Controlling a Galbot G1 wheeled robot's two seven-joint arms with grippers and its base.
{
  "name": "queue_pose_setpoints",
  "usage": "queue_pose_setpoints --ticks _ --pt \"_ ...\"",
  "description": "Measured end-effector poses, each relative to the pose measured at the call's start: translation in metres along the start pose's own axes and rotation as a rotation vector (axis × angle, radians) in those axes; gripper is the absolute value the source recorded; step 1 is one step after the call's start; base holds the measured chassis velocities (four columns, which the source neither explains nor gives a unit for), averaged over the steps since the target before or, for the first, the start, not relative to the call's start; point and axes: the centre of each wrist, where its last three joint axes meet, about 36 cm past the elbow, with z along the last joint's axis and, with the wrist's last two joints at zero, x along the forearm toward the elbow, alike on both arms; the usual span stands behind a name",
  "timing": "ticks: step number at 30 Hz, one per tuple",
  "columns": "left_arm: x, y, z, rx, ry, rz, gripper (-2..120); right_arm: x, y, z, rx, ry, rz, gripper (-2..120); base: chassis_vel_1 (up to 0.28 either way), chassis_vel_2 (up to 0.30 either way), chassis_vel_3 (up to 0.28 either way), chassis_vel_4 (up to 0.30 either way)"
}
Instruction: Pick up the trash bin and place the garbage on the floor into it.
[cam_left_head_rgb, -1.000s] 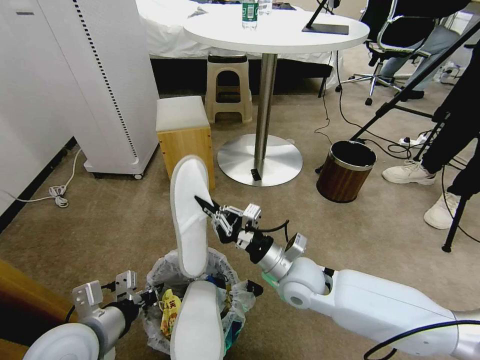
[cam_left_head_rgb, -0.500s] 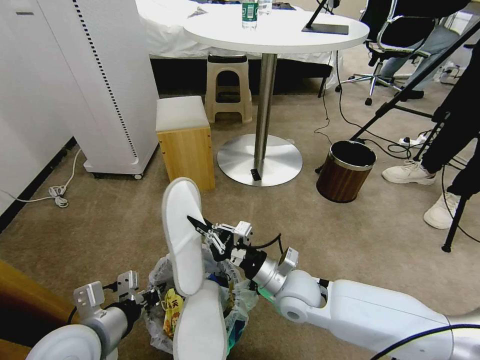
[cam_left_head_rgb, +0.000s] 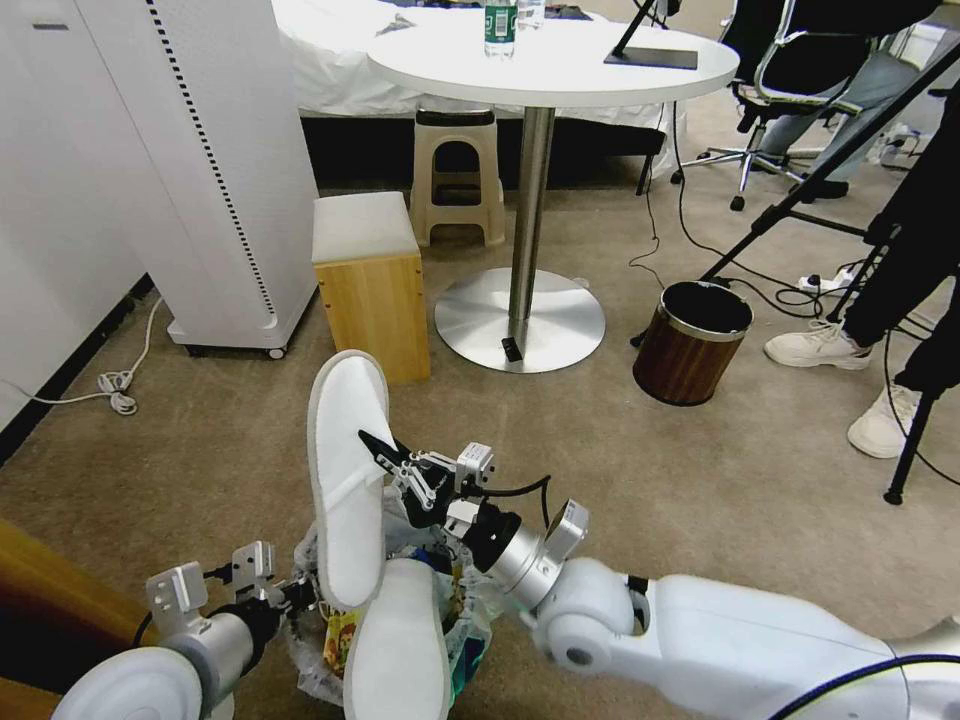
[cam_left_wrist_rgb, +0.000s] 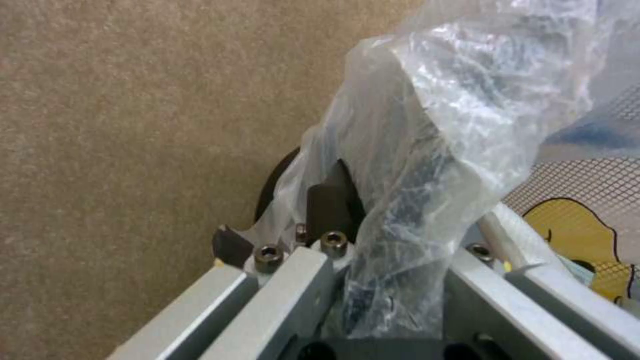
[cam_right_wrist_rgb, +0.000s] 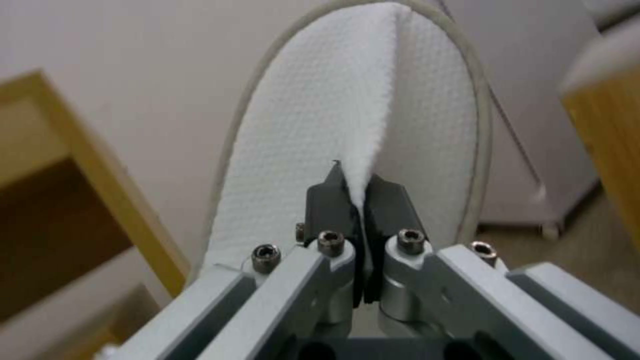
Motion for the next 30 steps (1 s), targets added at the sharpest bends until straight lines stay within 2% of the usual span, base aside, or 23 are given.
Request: queue_pose_setpoints --ticks 1,2,4,5,7,15,20,23,25,26,28,29,30 --pt "0.000 0.001 -0.001 -0.002 -0.001 -0.003 0 0.001 0.007 -0.003 -0.055 0.003 0.031 0 0.000 0.000 0.000 0.000" --pt "0.000 0.001 -0.001 -0.002 -0.001 -0.003 0 0.001 0.007 -0.003 -0.055 0.003 0.031 0 0.000 0.000 0.000 0.000" --pt "-0.001 0.003 -0.002 -0.004 0.000 -0.008 0 0.001 0.018 -0.010 -0.166 0.005 0.090 0 0.000 0.000 0.000 0.000" --pt "-0.001 0.003 -0.002 -0.004 0.000 -0.008 0 0.001 0.018 -0.010 -0.166 0.005 0.090 0 0.000 0.000 0.000 0.000" --pt "-0.002 0.004 -0.002 -0.005 0.004 -0.014 0 0.003 0.022 -0.014 -0.239 0.004 0.129 0 0.000 0.000 0.000 0.000" --pt "-0.004 0.004 0.001 -0.002 0.014 -0.012 0 0.001 0.008 -0.021 -0.347 0.020 0.180 0 0.000 0.000 0.000 0.000" --pt "-0.005 0.004 0.001 -0.002 0.015 -0.015 0 -0.009 0.004 -0.010 -0.415 0.023 0.270 0 0.000 0.000 0.000 0.000" --pt "-0.004 0.005 0.001 -0.001 0.016 -0.016 0 -0.015 0.004 -0.007 -0.391 0.013 0.272 0 0.000 0.000 0.000 0.000" --pt "-0.005 0.005 0.001 0.000 0.015 -0.019 0 -0.021 -0.001 -0.017 -0.308 0.027 0.249 0 0.000 0.000 0.000 0.000" --pt "-0.005 0.005 0.001 0.000 0.015 -0.019 0 -0.021 -0.001 -0.017 -0.308 0.027 0.249 0 0.000 0.000 0.000 0.000" --pt "-0.006 0.005 0.000 0.001 0.007 -0.019 0 -0.013 -0.017 -0.013 -0.149 0.050 0.214 0 0.000 0.000 0.000 0.000" --pt "-0.006 0.005 -0.001 0.001 0.005 -0.018 0 -0.008 -0.020 -0.012 -0.101 0.063 0.199 0 0.000 0.000 0.000 0.000" --pt "-0.006 0.005 -0.001 0.001 0.005 -0.018 0 -0.008 -0.020 -0.012 -0.101 0.063 0.199 0 0.000 0.000 0.000 0.000"
